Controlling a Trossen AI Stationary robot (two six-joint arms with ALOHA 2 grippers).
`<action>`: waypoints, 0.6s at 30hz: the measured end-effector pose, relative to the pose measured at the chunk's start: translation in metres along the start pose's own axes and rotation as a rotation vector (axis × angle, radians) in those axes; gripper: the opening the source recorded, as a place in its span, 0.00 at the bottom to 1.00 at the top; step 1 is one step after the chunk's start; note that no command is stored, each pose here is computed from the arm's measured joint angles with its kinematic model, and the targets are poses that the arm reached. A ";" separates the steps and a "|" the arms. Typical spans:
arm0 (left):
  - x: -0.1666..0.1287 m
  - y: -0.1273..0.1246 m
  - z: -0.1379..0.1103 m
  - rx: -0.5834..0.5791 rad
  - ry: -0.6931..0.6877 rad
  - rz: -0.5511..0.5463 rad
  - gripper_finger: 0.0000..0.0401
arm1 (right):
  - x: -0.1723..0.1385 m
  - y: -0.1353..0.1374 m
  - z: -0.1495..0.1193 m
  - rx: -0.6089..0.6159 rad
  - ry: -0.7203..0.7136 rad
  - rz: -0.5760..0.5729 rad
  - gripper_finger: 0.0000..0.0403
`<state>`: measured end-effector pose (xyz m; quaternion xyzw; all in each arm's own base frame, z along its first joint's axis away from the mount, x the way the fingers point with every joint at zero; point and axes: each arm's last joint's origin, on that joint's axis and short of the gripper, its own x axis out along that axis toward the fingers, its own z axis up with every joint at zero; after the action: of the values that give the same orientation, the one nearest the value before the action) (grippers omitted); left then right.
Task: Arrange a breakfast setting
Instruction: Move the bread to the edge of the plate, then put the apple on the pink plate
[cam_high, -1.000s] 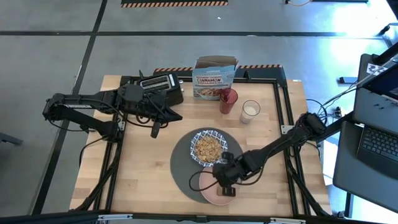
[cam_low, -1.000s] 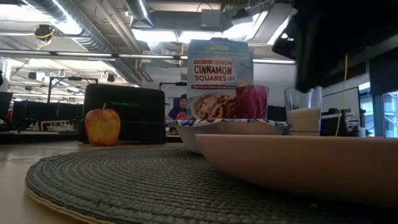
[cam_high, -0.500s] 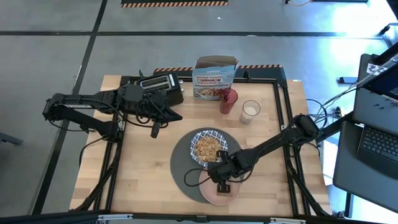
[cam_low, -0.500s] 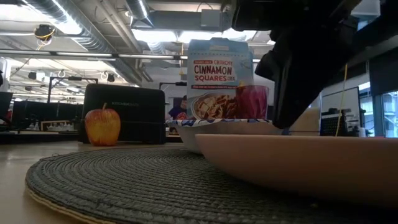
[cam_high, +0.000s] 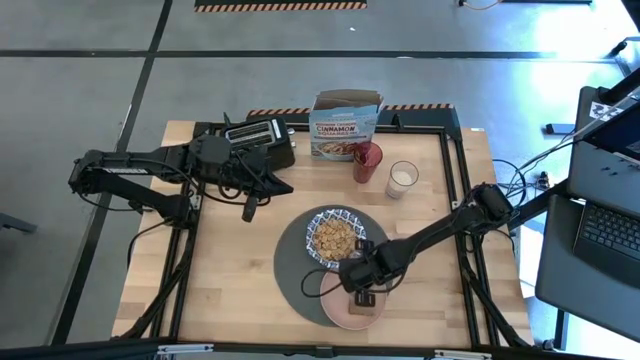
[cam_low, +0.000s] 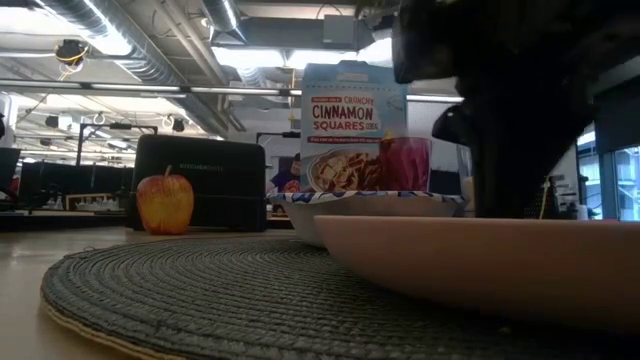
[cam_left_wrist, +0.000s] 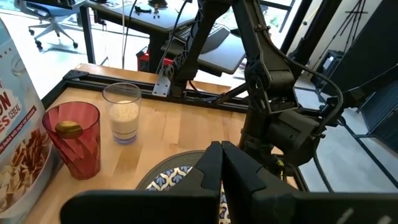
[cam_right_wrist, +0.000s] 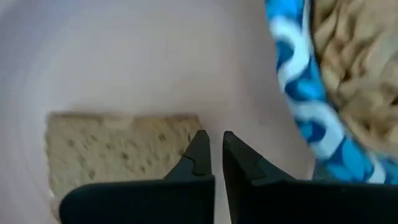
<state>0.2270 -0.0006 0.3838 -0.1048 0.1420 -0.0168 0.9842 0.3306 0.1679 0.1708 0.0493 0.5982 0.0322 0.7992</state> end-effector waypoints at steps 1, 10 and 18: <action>0.000 0.000 0.000 0.000 0.000 -0.001 0.00 | 0.000 -0.001 -0.001 0.000 0.013 -0.004 0.00; 0.000 -0.005 -0.001 0.006 0.005 -0.021 0.00 | -0.001 0.011 -0.020 0.002 0.145 -0.003 0.00; 0.000 -0.006 -0.001 0.007 0.006 -0.026 0.00 | -0.008 0.014 -0.030 0.062 0.198 -0.031 0.00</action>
<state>0.2269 -0.0068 0.3837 -0.1030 0.1437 -0.0302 0.9838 0.2998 0.1822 0.1717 0.0614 0.6756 0.0058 0.7347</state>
